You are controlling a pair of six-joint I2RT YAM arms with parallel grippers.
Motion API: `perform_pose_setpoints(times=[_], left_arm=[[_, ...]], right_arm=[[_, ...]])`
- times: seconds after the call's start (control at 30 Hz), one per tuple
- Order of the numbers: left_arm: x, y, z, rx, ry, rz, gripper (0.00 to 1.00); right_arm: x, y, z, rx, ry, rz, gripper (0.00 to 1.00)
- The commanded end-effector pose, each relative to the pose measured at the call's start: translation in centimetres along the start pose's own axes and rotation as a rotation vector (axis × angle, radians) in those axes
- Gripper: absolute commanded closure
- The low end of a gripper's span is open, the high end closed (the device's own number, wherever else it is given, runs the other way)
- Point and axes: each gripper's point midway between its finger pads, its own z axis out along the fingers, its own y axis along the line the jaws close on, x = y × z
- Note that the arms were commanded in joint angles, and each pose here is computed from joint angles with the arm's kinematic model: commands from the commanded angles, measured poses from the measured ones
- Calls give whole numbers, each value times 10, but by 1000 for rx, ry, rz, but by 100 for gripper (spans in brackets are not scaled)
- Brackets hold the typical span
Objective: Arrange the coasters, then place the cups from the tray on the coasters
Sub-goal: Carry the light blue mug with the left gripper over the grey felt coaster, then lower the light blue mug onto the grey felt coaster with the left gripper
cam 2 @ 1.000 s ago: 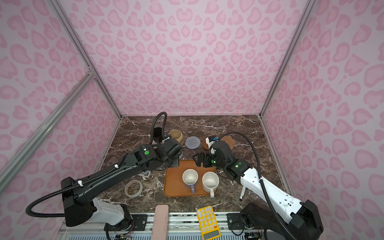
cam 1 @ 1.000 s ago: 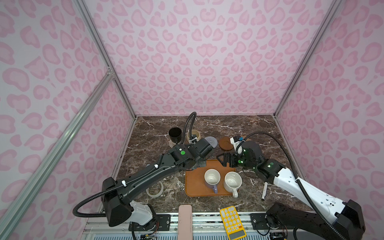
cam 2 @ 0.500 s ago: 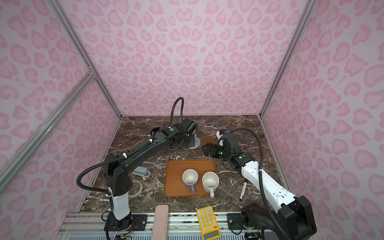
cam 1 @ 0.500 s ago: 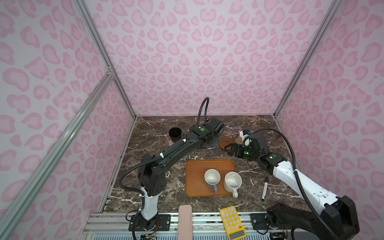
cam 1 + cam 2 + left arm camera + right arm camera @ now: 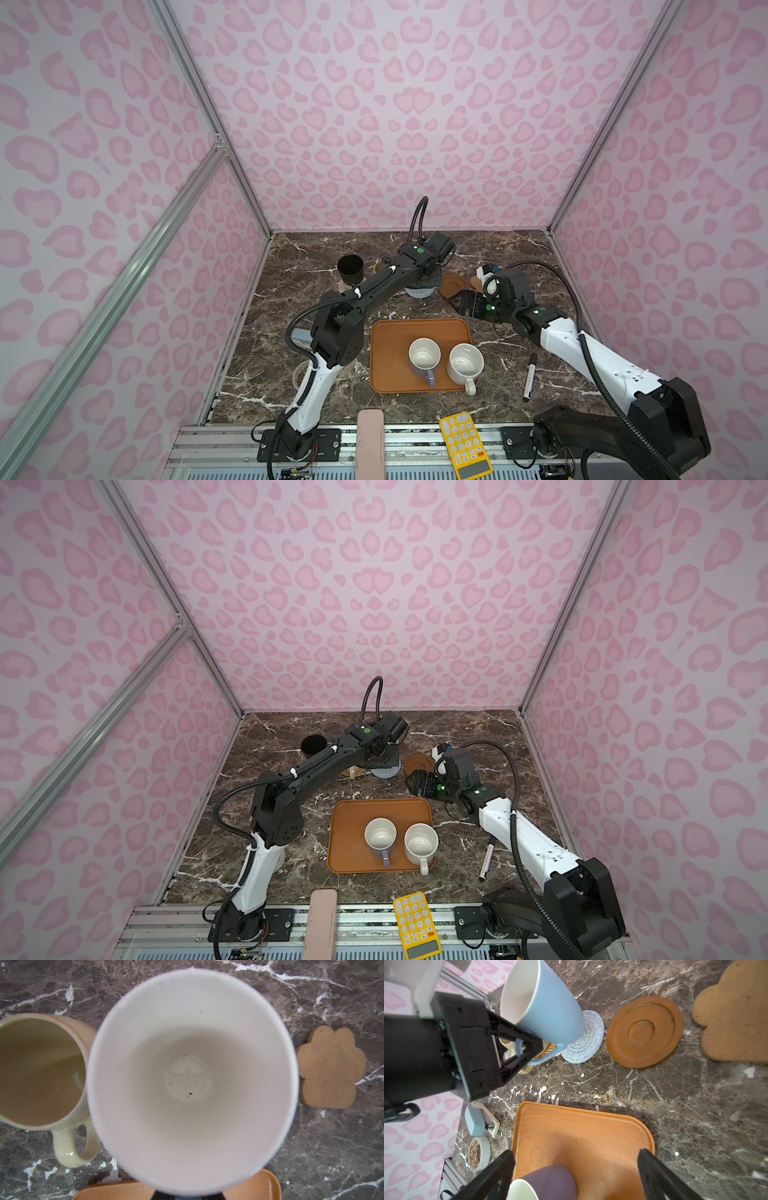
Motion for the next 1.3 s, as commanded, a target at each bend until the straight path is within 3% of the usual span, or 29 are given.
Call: perform_pose_setpoints(times=[0.0, 1.27], left_arm=[[-8, 0, 1, -11, -33, -20, 97], [6, 9, 32, -61, 18, -39, 94]], right_arm=[[0, 0, 1, -6, -7, -9, 6], [4, -3, -1, 3, -4, -11, 6]])
